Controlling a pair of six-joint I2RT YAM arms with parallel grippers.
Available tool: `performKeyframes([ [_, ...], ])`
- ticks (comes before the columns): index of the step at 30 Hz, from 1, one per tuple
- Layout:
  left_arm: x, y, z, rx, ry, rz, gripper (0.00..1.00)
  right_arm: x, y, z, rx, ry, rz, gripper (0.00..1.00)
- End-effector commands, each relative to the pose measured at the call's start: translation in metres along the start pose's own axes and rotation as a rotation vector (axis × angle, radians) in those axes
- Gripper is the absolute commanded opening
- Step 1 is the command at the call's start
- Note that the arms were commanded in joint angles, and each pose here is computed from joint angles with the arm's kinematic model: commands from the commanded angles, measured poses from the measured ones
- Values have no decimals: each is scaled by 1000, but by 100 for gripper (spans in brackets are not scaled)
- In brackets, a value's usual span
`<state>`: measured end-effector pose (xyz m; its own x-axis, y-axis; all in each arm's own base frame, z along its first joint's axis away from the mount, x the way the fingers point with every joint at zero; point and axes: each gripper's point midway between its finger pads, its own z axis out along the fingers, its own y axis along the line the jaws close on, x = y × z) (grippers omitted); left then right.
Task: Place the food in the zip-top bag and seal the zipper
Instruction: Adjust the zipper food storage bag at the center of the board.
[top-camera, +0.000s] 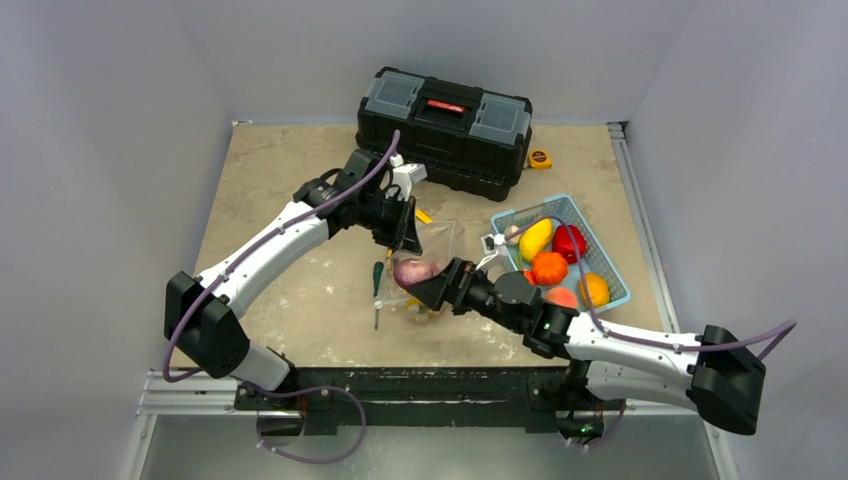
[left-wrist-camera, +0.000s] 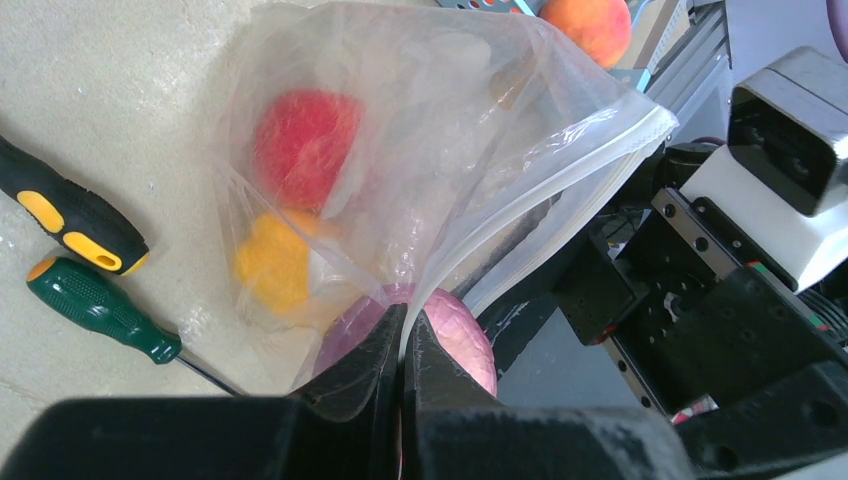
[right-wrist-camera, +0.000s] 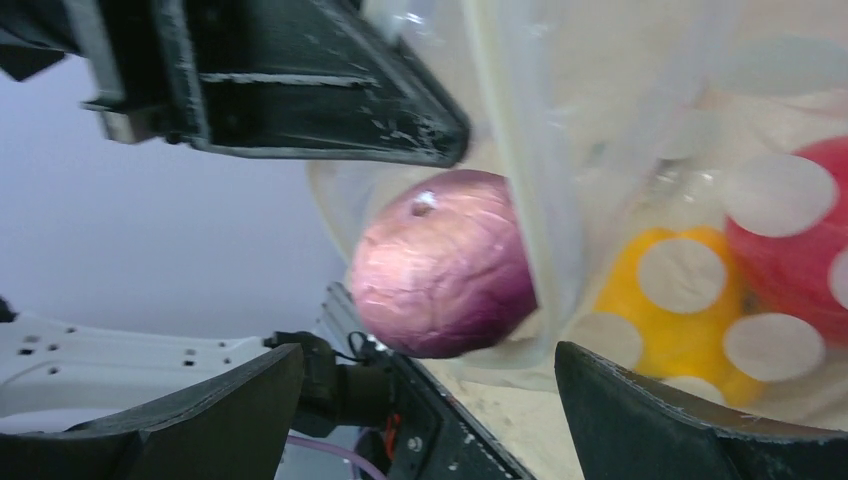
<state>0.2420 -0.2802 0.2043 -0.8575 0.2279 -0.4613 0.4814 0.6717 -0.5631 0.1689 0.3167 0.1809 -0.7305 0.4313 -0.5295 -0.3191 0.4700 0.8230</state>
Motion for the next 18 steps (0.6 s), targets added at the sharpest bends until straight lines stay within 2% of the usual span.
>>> performKeyframes([
  [1,-5,-6,-3,31,-14,-5,0,-23,53,2,-199,-65,45,99],
  [18,-6,-9,-7,35,-26,4,0,-24,32,37,-42,-64,93,98],
])
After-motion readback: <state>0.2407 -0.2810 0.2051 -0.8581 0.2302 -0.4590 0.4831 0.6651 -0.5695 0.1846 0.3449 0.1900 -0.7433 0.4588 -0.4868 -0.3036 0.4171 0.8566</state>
